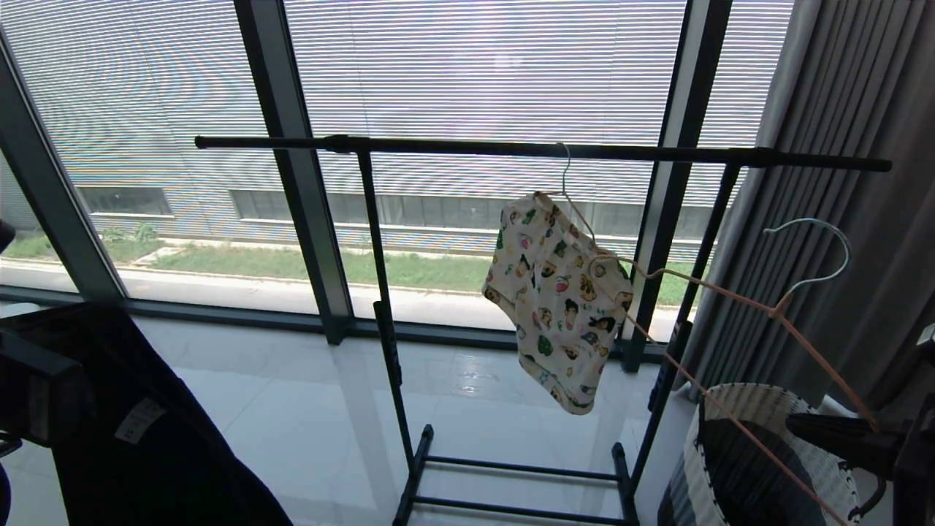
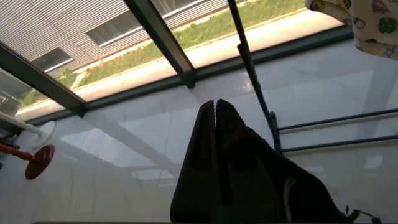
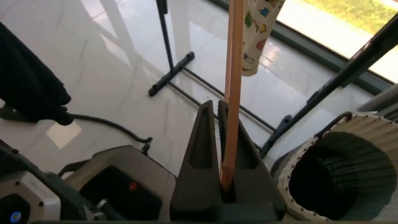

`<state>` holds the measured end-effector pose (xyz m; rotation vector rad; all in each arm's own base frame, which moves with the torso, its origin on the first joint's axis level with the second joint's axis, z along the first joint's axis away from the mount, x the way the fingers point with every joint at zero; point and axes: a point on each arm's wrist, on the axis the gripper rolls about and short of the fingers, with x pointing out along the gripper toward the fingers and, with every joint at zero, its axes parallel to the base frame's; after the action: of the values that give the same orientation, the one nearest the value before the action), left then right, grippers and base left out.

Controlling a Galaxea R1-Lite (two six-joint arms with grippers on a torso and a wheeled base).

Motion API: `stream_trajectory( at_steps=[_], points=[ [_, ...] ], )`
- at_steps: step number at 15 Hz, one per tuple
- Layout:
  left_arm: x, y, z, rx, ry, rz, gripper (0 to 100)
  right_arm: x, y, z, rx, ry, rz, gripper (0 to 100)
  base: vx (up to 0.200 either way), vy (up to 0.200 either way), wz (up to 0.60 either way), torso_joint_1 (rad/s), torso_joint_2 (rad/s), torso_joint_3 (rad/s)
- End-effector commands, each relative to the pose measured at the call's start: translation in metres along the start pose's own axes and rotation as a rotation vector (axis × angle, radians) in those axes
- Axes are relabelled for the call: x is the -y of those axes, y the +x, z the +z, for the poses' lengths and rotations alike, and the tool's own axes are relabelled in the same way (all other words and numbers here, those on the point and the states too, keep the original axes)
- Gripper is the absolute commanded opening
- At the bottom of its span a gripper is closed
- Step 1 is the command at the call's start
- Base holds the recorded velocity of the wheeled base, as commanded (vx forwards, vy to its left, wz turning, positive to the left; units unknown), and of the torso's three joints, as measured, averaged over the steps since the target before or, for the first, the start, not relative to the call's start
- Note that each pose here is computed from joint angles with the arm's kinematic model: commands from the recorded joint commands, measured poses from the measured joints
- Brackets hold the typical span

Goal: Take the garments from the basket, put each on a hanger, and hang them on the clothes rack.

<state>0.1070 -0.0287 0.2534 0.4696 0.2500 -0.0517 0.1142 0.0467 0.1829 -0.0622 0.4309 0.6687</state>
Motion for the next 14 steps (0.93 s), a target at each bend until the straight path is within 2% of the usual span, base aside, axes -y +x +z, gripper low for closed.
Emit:
stream_trajectory(
  at_steps=[1, 3, 5, 6, 7, 9, 11, 12, 14],
  points=[
    [0.011, 0.025, 0.007, -0.01, -0.027, -0.032, 0, -0.011, 0.002, 0.0, -0.006, -0.004, 0.09, 0, 0.0, 0.0, 0.0, 0.0, 0.0, 0.0],
    [0.024, 0.067, 0.016, -0.022, -0.071, -0.012, 0, -0.034, 0.006, 0.0, -0.042, 0.018, 0.264, 0, 0.0, 0.0, 0.0, 0.0, 0.0, 0.0],
    [0.033, 0.091, 0.016, -0.07, -0.056, -0.028, 0, -0.049, 0.007, -0.002, -0.076, 0.028, 0.373, 0, 0.0, 0.0, 0.0, 0.0, 0.0, 0.0],
    [0.035, 0.095, 0.016, -0.076, -0.053, -0.031, 0, -0.051, 0.008, -0.002, -0.081, 0.028, 0.383, 0, 0.0, 0.0, 0.0, 0.0, 0.0, 0.0],
    [0.041, 0.114, 0.02, -0.104, -0.05, -0.04, 0, -0.06, 0.008, -0.003, -0.101, 0.016, 0.443, 0, 0.0, 0.0, 0.0, 0.0, 0.0, 0.0],
    [0.047, 0.132, 0.029, -0.11, -0.119, -0.046, 0, -0.066, 0.011, -0.002, -0.117, -0.002, 0.483, 0, 0.0, 0.0, 0.0, 0.0, 0.0, 0.0],
    [0.056, 0.136, 0.039, -0.087, -0.188, -0.075, 0, -0.071, 0.018, 0.005, -0.124, -0.01, 0.499, 0, 0.0, 0.0, 0.0, 0.0, 0.0, 0.0],
    [0.062, 0.133, 0.043, -0.075, -0.204, -0.098, 0, -0.072, 0.023, 0.008, -0.131, -0.009, 0.498, 0, 0.0, 0.0, 0.0, 0.0, 0.0, 0.0],
    [0.067, 0.132, 0.042, -0.078, -0.196, -0.116, 0, -0.08, 0.033, 0.012, -0.13, -0.022, 0.527, 0, 0.0, 0.0, 0.0, 0.0, 0.0, 0.0]
  ],
)
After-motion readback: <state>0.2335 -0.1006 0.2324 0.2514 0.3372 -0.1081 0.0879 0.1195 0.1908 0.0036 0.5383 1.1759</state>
